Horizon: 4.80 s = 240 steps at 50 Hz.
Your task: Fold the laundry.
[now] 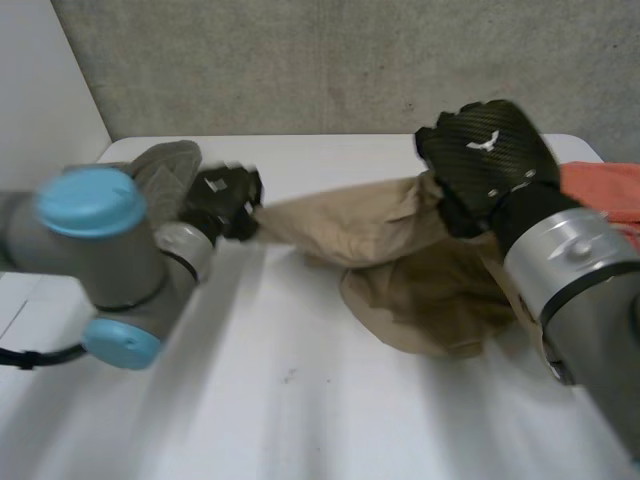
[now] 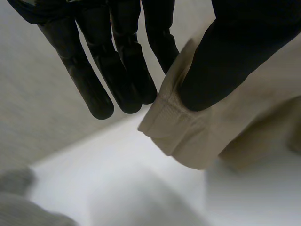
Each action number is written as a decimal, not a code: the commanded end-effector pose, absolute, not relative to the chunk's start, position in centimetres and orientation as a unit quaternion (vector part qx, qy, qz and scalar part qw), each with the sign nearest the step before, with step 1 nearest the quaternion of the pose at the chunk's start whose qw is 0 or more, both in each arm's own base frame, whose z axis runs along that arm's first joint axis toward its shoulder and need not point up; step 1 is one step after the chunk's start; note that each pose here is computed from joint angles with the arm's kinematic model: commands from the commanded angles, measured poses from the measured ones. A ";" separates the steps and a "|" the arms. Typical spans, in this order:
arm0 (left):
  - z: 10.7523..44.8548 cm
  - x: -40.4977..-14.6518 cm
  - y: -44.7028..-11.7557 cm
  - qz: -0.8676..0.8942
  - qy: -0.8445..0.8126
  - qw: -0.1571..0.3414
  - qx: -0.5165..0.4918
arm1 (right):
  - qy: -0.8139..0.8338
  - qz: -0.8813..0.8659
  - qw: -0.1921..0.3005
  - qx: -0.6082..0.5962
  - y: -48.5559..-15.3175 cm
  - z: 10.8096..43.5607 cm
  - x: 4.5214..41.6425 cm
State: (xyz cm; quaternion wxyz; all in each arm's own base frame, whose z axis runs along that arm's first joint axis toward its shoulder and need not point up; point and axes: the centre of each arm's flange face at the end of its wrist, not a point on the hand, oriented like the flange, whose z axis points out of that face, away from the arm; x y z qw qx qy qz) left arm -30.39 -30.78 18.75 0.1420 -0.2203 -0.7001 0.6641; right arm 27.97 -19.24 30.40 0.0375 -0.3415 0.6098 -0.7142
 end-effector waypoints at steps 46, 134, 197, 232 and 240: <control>42.0 -32.3 -34.3 0.948 -0.290 0.066 -0.115 | 0.360 -0.911 -0.047 -0.198 -38.9 42.1 29.6; 12.9 -33.9 -37.1 0.658 -0.635 0.159 -0.371 | 0.753 -0.429 -0.025 -0.498 -22.6 15.2 20.4; 19.5 -26.3 -16.5 0.489 -0.823 0.103 -0.270 | 0.787 -0.519 0.113 -0.313 -26.3 18.1 22.4; 14.6 -27.0 -12.2 0.441 -0.840 0.077 -0.308 | 0.732 -0.489 -0.006 -0.475 -23.4 15.2 17.7; 13.8 -27.7 -11.9 0.446 -0.833 0.079 -0.317 | 0.729 -0.491 -0.005 -0.478 -23.5 14.7 17.5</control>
